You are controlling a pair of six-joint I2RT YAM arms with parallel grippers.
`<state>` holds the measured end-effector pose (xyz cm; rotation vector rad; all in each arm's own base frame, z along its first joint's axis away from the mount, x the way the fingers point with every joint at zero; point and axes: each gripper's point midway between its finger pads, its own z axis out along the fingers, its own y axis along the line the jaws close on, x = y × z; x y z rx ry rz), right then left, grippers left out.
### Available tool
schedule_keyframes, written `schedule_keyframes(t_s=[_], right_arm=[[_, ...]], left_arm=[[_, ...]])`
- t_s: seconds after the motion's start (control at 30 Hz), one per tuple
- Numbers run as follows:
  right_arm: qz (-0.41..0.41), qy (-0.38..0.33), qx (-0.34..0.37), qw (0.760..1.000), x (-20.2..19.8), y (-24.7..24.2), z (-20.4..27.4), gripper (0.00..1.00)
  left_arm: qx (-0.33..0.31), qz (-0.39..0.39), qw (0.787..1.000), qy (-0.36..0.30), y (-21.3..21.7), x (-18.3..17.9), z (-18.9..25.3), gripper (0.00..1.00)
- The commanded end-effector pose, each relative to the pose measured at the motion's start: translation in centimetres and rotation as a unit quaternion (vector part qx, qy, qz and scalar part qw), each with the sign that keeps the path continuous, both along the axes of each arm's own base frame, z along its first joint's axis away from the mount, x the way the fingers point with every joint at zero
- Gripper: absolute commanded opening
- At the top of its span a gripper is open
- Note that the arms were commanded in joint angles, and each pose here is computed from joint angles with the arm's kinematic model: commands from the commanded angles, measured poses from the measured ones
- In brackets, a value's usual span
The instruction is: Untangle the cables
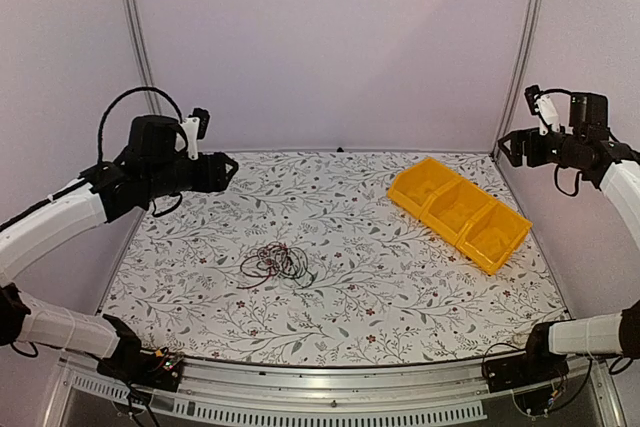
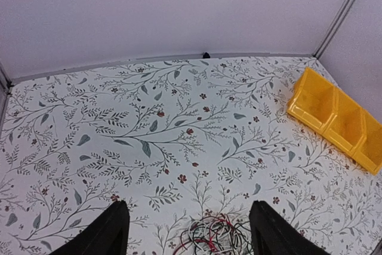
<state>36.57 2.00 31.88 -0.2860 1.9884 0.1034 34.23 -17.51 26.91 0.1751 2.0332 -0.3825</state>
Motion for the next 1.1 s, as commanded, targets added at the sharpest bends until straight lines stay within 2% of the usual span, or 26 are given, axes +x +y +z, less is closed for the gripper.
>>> schedule_keyframes(t_s=[0.0,0.13,0.27,0.33,0.43,0.47,0.57,0.63,0.8,0.83,0.9,0.97,1.07], right_arm=[[0.034,0.006,-0.019,0.999,-0.5,0.6,-0.5,0.98],[0.19,0.018,-0.024,0.981,-3.8,5.4,-2.2,0.98],[0.294,0.054,-0.017,0.954,-6.3,10.1,-5.2,0.9],[0.335,0.065,-0.023,0.94,-7.7,12.0,-6.3,0.87],[0.401,0.085,-0.046,0.911,-10.0,14.9,-8.3,0.81],[0.425,0.094,-0.054,0.899,-11.1,15.9,-9.2,0.79],[0.495,0.078,-0.092,0.861,-13.8,18.5,-10.7,0.76],[0.51,0.073,-0.087,0.852,-14.2,19.5,-10.5,0.74],[0.532,0.089,-0.095,0.837,-14.3,20.9,-11.3,0.72],[0.536,0.087,-0.101,0.834,-14.3,21.2,-11.4,0.72],[0.544,0.084,-0.108,0.828,-14.5,21.6,-11.5,0.72],[0.548,0.084,-0.108,0.825,-14.5,22.0,-11.6,0.72],[0.546,0.087,-0.099,0.827,-14.3,22.3,-11.7,0.73]], left_arm=[[0.018,-0.077,0.996,0.045,-3.7,-1.7,-2.4,0.7],[0.03,-0.16,0.983,0.084,-7.9,-4.7,-4.5,0.72],[0.039,-0.156,0.974,0.16,-9.2,-6.8,-7.4,0.68],[0.023,-0.13,0.97,0.205,-9.3,-7.6,-8.9,0.63],[-0.008,-0.054,0.96,0.276,-8.3,-8.3,-11.0,0.46],[-0.022,-0.036,0.955,0.293,-8.2,-8.6,-11.4,0.44],[-0.051,0.026,0.939,0.339,-7.3,-9.4,-12.9,0.49],[-0.056,0.051,0.933,0.351,-6.5,-9.7,-13.5,0.49],[-0.05,0.078,0.916,0.391,-5.0,-11.8,-16.4,0.41],[-0.05,0.089,0.911,0.4,-4.5,-12.3,-17.1,0.41],[-0.057,0.116,0.9,0.417,-3.6,-13.2,-18.3,0.51],[-0.059,0.132,0.893,0.427,-2.9,-13.9,-19.2,0.55],[-0.049,0.15,0.89,0.428,-1.7,-14.5,-20.0,0.47]])
